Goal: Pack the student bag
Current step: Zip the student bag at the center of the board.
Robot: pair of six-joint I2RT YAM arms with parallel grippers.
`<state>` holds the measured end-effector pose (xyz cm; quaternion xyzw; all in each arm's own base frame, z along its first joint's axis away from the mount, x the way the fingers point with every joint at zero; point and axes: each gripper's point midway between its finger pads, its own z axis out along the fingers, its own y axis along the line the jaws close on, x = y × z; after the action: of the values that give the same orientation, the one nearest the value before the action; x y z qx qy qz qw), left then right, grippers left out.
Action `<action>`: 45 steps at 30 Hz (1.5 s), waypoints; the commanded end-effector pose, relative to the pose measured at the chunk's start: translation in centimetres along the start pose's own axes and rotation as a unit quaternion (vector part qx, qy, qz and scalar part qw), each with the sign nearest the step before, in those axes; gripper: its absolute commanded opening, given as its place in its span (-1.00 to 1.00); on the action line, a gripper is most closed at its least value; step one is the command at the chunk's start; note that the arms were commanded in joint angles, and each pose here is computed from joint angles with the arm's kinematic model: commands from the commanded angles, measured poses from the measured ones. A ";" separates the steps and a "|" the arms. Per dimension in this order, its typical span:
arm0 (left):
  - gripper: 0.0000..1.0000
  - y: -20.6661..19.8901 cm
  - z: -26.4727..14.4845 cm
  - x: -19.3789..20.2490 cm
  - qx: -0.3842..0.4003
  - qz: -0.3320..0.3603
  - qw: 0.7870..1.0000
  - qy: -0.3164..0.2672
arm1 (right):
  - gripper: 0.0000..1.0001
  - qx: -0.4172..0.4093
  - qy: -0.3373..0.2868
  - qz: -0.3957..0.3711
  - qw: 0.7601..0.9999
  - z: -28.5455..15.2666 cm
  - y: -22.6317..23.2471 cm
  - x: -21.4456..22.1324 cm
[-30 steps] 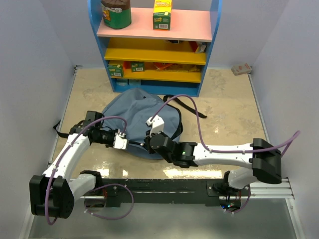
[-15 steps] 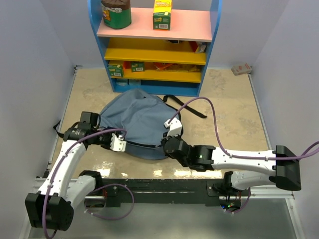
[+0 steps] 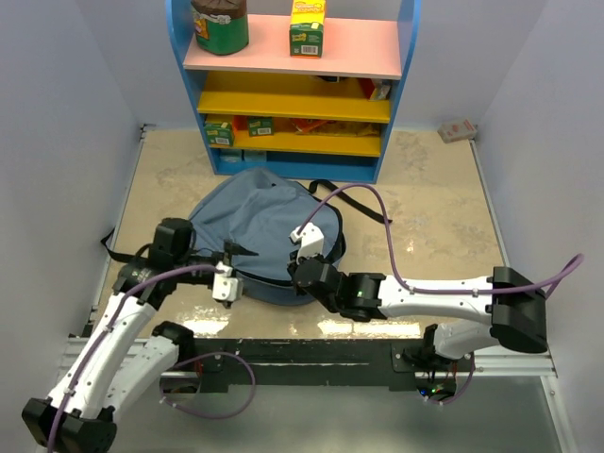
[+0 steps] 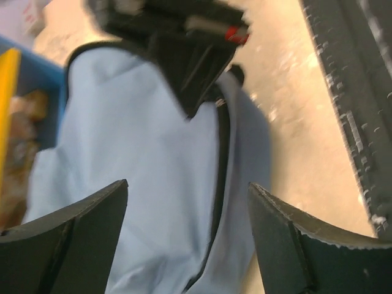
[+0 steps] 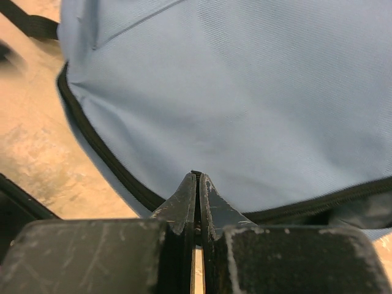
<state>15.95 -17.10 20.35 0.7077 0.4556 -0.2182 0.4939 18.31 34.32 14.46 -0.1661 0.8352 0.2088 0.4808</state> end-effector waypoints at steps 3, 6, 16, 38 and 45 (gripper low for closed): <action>0.57 0.3 5.5 -1.3 -0.021 -0.006 0.999 -0.037 | -1.00 -0.033 -0.041 0.027 0.998 -0.1 2.3 -3.5; 0.50 1.4 7.7 -0.9 -0.038 -0.013 0.999 -0.026 | -1.00 -0.032 -0.042 0.031 0.998 -0.3 2.1 -3.5; 0.34 1.0 10.2 1.2 -0.044 -0.029 0.998 0.013 | -1.00 -0.013 -0.044 0.041 0.998 -1.2 0.2 -2.8; 0.30 -2.1 10.4 3.1 -0.009 -0.046 0.999 0.028 | -1.00 -0.013 -0.039 0.060 0.997 -1.3 -0.5 -1.8; -0.38 -1.0 10.7 4.4 -0.057 -0.035 0.997 0.048 | -1.00 -0.009 -0.042 0.060 0.997 -1.5 -0.9 -1.9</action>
<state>17.05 -23.96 10.25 0.6907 0.5243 -0.2011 0.4556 17.95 32.91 14.26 -0.1429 0.8338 0.2297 0.4812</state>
